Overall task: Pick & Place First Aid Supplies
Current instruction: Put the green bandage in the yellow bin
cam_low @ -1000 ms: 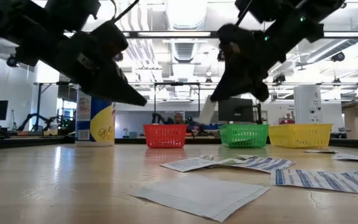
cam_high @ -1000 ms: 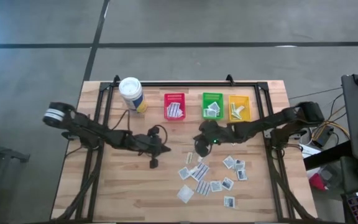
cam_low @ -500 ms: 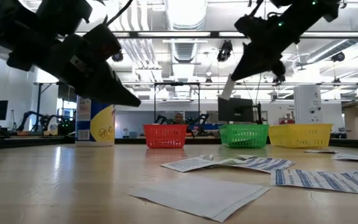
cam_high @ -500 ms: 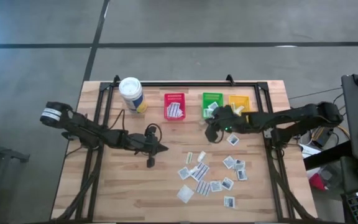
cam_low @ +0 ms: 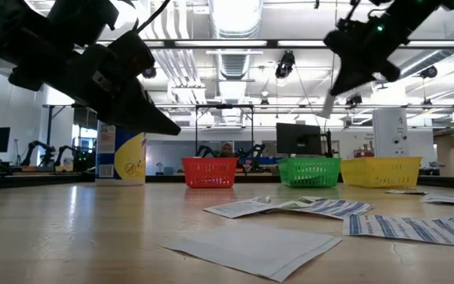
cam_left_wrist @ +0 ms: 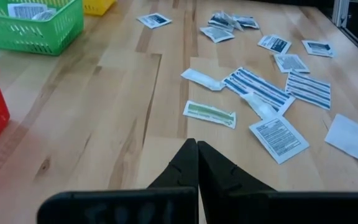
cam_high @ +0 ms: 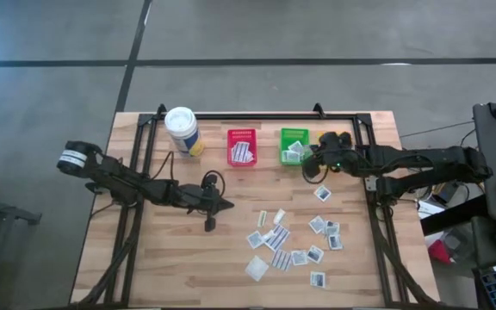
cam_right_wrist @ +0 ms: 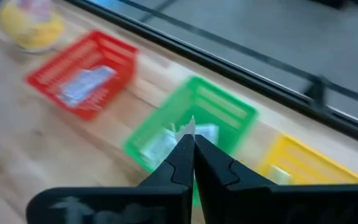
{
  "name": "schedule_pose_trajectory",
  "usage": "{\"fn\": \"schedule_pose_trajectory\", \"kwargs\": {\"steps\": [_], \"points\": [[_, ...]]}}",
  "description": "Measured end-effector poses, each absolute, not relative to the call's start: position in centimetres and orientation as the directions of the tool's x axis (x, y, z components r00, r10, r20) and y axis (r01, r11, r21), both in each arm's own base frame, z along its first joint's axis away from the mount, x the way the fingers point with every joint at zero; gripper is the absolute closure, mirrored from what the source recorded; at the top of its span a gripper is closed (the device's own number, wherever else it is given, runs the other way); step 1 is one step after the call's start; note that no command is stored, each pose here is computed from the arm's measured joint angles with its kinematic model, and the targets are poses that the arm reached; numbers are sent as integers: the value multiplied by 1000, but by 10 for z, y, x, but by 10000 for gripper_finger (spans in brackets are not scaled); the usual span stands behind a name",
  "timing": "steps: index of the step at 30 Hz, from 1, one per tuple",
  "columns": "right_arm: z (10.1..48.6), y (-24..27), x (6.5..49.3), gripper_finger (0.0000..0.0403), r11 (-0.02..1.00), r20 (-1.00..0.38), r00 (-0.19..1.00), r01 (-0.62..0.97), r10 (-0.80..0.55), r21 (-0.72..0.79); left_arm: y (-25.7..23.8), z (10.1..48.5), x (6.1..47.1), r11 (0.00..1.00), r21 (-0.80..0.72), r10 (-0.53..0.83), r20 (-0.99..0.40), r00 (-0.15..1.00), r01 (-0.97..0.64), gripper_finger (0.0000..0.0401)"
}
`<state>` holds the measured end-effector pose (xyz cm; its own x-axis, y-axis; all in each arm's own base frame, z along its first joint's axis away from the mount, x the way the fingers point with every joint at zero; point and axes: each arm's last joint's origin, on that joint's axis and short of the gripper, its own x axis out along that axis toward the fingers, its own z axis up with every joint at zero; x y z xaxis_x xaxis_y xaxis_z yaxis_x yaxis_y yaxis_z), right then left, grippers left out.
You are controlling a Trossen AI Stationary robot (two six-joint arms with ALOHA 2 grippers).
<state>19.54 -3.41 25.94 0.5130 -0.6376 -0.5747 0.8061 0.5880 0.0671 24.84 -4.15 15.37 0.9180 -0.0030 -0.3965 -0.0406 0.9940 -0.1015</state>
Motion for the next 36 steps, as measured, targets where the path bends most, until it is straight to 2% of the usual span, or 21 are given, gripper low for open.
{"fn": "schedule_pose_trajectory", "kwargs": {"steps": [12,30,36], "points": [[243,-47,164,394,379,-709,237,924,-664,-46,-42,154,249,994,-102,-3,-394,919,-40,401],[204,-49,160,392,351,-798,140,932,-587,-94,-42,154,249,994,-102,-3,-395,919,-40,401],[196,-52,160,359,324,-809,98,939,-580,-119,-41,154,249,994,-102,-3,-395,919,-41,401]]}}
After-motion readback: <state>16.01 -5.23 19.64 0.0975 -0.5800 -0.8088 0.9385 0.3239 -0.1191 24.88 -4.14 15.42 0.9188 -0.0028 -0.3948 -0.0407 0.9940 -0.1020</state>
